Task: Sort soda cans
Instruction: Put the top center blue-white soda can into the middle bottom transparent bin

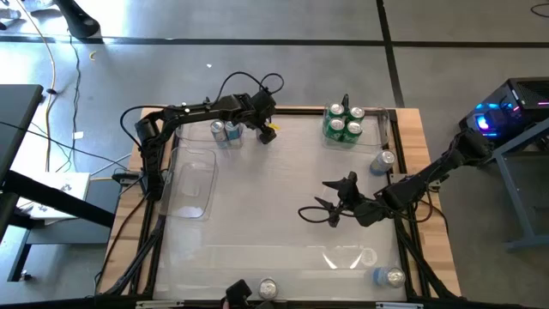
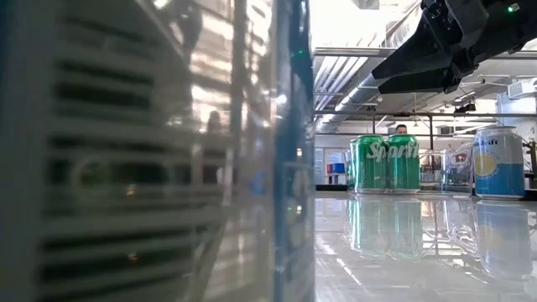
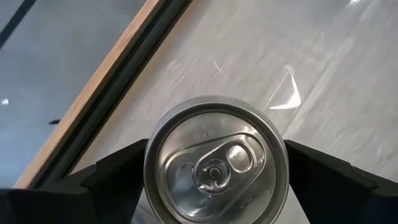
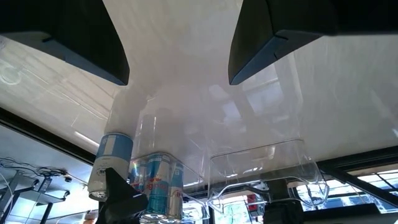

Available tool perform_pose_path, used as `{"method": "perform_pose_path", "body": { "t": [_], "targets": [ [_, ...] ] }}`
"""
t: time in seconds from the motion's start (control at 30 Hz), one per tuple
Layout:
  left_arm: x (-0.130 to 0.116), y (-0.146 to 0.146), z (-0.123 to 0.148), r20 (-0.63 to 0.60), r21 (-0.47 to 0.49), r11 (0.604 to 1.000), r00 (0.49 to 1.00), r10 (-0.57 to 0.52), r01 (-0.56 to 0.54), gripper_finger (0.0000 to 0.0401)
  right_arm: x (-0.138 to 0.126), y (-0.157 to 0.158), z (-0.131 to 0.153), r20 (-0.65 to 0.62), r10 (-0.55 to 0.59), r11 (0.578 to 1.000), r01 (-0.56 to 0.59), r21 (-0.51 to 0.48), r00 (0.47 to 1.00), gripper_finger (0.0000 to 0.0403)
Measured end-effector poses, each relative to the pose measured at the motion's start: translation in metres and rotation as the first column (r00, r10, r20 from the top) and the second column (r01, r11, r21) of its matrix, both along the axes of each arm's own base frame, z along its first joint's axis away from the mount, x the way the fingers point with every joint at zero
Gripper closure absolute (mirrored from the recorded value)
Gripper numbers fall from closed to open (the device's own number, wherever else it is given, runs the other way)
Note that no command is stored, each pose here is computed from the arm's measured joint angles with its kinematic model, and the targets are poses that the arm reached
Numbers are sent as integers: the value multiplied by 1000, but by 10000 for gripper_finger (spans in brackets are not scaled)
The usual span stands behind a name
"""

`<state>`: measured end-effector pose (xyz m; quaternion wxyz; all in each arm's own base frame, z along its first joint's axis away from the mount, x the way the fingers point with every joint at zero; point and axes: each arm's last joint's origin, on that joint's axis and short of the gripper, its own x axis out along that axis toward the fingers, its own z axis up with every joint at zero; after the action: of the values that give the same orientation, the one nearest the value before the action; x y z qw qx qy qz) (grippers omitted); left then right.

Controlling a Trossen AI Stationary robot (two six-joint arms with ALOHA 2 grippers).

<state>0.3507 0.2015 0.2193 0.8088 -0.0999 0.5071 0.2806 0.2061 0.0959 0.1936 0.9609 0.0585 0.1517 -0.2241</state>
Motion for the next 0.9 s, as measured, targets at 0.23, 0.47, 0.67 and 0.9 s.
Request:
{"method": "perform_pose_path", "body": {
  "t": [0.23, 0.47, 0.67, 0.9],
  "targets": [
    [-4, 1, -3, -24, -43, 998, 999, 41, -42, 50, 0, 0, 0, -2, 4, 1000, -4, -1, 1000, 132],
    [-3, -1, -19, -113, -61, 998, 993, -14, 7, 50, 0, 0, 0, -4, 4, 1000, -4, -1, 1000, 132],
    [-1, -3, -19, -117, -50, 998, 993, -30, 25, 74, 0, 0, -1, -8, 4, 1000, -4, -4, 1000, 132],
    [-2, -4, -19, -123, -63, 998, 992, -39, 32, 112, 0, 0, -1, -11, 4, 1000, -4, -7, 1000, 132]
  ]
}}
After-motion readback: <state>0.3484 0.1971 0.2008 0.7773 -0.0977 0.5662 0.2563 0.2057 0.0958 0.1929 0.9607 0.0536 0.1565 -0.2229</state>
